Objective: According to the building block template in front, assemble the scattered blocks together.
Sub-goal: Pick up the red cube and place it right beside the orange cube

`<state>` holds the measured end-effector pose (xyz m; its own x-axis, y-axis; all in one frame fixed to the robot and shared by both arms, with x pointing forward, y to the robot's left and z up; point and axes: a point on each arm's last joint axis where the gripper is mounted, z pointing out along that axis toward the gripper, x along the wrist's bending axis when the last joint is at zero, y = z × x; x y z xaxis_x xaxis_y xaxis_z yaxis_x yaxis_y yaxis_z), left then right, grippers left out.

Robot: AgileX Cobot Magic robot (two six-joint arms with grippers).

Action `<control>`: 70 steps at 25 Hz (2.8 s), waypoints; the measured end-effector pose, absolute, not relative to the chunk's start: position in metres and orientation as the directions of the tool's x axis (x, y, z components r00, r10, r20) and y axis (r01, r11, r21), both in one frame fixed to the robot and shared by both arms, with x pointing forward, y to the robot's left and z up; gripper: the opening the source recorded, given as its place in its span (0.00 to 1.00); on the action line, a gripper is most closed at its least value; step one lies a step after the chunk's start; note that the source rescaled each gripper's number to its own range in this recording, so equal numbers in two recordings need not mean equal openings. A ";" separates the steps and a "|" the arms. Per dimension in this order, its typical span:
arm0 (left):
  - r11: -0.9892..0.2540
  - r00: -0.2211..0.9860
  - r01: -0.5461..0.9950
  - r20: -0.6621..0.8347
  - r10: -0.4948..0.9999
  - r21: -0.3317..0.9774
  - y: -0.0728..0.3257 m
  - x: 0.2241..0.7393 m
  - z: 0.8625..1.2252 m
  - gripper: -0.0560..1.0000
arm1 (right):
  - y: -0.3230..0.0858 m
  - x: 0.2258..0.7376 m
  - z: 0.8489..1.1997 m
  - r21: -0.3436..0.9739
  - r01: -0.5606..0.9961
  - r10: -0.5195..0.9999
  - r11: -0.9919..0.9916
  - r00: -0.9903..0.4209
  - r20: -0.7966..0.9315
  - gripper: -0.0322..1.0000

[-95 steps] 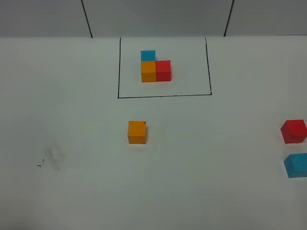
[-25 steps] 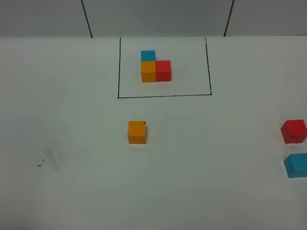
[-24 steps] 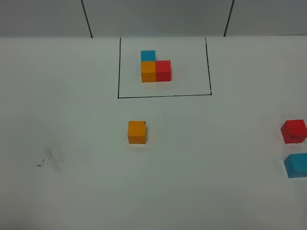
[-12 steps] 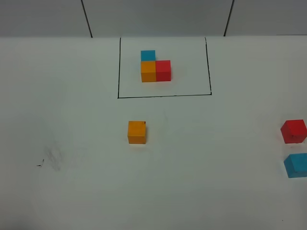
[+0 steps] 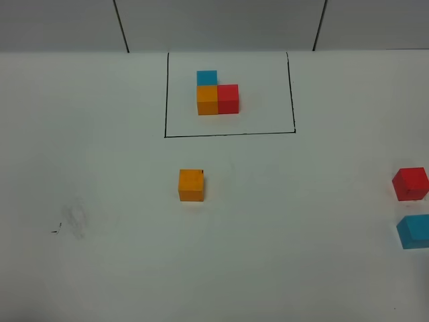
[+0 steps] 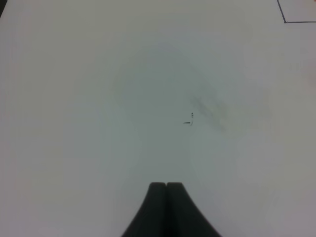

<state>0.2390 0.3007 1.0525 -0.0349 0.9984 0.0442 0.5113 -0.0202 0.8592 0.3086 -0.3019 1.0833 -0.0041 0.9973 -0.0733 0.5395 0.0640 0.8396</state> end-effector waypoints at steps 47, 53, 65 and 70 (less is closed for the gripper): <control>-0.020 -0.035 0.511 0.044 0.998 0.860 0.301 0.239 1.053 0.05 | -0.292 0.484 0.975 0.520 0.854 0.997 0.019 -0.052 0.049 0.81; -0.020 -0.035 0.511 0.044 0.998 0.860 0.301 0.239 1.053 0.05 | -0.293 0.493 0.957 0.491 0.869 0.997 0.056 -0.072 0.014 0.82; -0.020 -0.035 0.511 0.044 0.998 0.860 0.301 0.239 1.053 0.05 | -0.295 0.499 0.953 0.519 0.851 0.996 0.083 -0.087 -0.017 0.83; -0.020 -0.035 0.511 0.044 0.998 0.860 0.301 0.239 1.053 0.05 | -0.295 0.500 0.953 0.529 0.845 0.997 0.077 -0.082 -0.015 0.70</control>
<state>0.2390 0.3007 1.0525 -0.0350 0.9984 0.0442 0.5107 -0.0202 0.8595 0.4996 -0.2949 0.9535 -0.0820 0.9965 -0.0148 0.8453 0.0774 0.5287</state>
